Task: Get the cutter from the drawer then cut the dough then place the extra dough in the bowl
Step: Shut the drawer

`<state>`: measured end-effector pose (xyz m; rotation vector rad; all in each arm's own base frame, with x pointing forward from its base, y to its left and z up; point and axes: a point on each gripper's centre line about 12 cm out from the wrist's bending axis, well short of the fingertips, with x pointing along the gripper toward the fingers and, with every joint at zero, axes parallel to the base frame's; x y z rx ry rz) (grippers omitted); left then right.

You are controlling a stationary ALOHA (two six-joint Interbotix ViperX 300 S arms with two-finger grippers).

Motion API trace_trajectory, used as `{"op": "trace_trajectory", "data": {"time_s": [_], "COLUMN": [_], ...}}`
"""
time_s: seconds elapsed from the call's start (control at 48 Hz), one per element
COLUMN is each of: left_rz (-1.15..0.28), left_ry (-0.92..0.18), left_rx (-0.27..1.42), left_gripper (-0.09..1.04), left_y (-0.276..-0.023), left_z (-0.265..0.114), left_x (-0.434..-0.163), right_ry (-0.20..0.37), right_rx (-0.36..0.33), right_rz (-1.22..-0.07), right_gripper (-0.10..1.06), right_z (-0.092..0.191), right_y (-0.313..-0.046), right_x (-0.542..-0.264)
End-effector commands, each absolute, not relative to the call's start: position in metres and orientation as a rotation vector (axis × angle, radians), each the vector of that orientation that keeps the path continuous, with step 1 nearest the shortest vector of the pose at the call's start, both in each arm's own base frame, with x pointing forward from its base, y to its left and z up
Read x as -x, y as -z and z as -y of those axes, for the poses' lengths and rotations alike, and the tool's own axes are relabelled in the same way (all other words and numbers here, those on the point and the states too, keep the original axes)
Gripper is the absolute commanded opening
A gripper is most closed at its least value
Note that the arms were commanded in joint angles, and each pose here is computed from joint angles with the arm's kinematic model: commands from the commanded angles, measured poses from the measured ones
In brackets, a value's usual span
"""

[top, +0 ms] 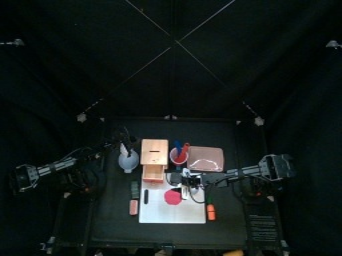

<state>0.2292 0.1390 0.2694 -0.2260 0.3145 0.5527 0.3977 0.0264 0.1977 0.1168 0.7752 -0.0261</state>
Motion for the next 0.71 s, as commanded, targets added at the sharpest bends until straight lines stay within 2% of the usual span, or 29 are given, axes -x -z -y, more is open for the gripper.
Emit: {"op": "trace_trajectory", "data": {"time_s": [0.021,0.146,0.333,0.5,0.708], "left_rz": [-0.365,-0.457,-0.56,-0.688,-0.828], "left_ry": [-0.539,-0.503,-0.493,-0.491,-0.453], "left_rx": [0.183,0.153,0.101,0.04,0.02], "left_gripper": [0.46,0.43,0.42,0.42,0.42], "left_y": [-0.294,-0.308,-0.312,-0.3,-0.271], "left_z": [-0.15,-0.154,-0.165,-0.185,-0.204], "left_x": [-0.236,-0.243,-0.253,-0.267,-0.292], "right_ry": [0.016,0.013,0.013,0.012,-0.004], "right_rx": [-0.121,-0.116,-0.124,-0.123,-0.116], "right_rz": [-0.722,-0.726,-0.711,-0.701,-0.708], "right_gripper": [0.72,0.69,0.51,0.34,0.2], "right_z": [-0.029,-0.031,-0.032,-0.032,-0.04], "right_y": [-0.209,-0.205,-0.209,-0.212,-0.207], "right_x": [-0.413,-0.427,-0.44,-0.444,-0.447]}}
